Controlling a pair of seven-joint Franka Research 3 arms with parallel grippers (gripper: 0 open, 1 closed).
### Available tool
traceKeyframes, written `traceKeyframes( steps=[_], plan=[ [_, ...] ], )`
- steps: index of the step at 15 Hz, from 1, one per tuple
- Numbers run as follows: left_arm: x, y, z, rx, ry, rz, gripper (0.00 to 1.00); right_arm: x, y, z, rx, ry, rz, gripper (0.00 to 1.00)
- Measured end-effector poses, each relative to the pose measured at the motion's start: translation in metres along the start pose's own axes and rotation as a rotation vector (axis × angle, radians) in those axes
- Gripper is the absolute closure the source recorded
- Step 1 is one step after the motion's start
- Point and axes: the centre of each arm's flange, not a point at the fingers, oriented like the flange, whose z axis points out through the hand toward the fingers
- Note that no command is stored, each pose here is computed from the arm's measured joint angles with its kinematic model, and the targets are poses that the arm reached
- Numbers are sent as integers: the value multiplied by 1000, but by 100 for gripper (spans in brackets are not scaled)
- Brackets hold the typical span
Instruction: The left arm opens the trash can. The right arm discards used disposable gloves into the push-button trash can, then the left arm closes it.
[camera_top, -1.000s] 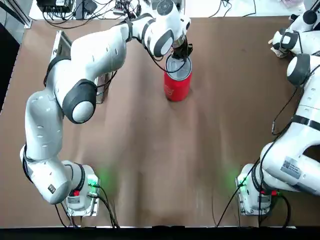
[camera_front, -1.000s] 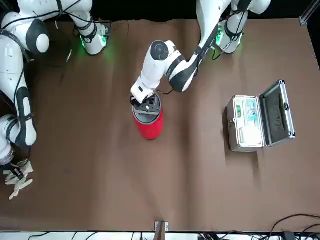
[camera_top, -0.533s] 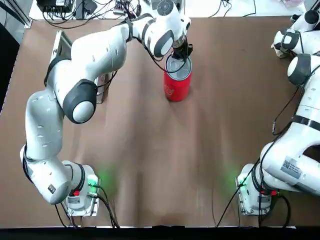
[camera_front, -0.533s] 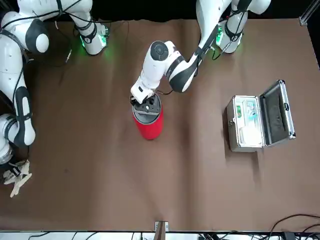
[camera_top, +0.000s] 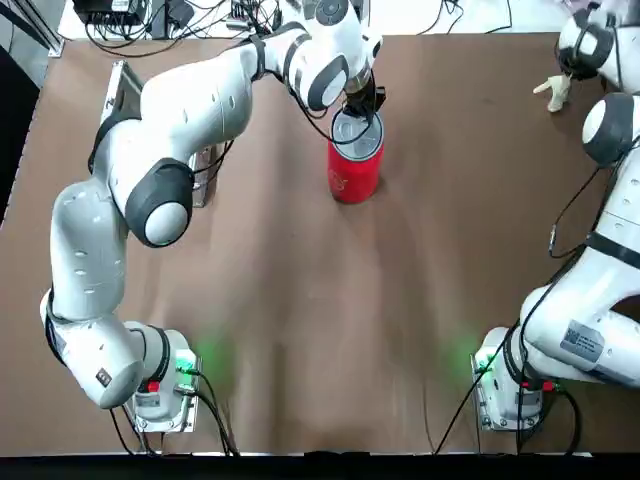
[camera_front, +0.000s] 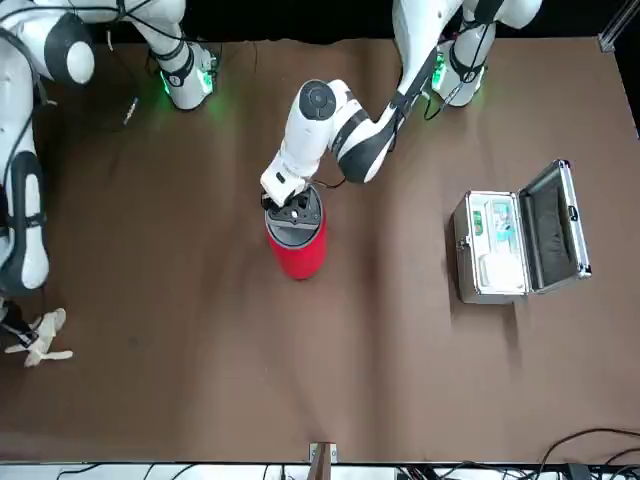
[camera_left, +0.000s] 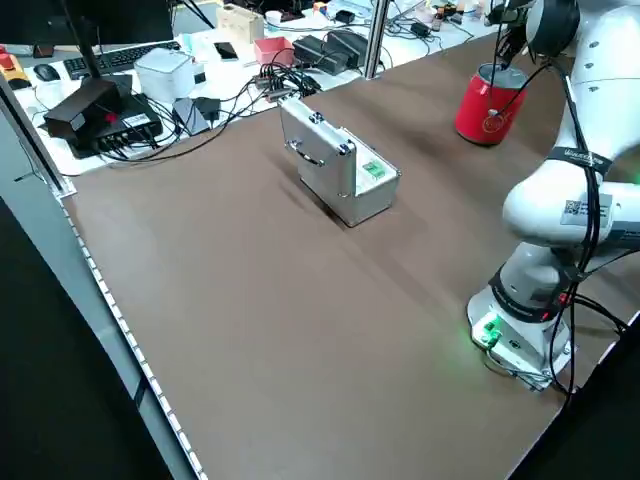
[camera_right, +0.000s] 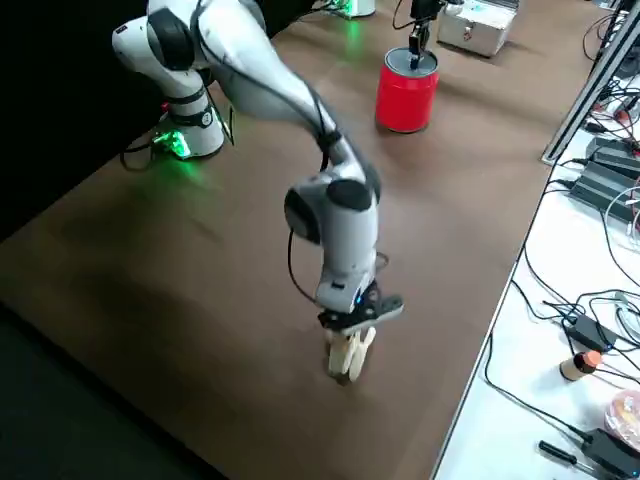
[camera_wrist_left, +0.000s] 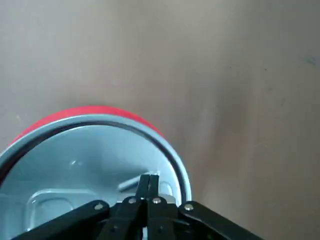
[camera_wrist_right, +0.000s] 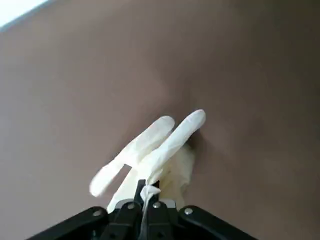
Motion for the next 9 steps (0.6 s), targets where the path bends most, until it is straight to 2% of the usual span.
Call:
traceKeyframes(
  steps=[3, 5, 9],
  plan=[
    [0, -3, -5, 30, -19, -2, 99, 0, -20, -56, 7, -30, -23, 98],
    [0, -4, -10, 45, -27, -3, 94, -3, -38, -83, 13, -39, -47, 98],
    [2, -3, -37, 67, -32, -1, 92, -23, -84, -137, 17, -96, -114, 98]
  ],
)
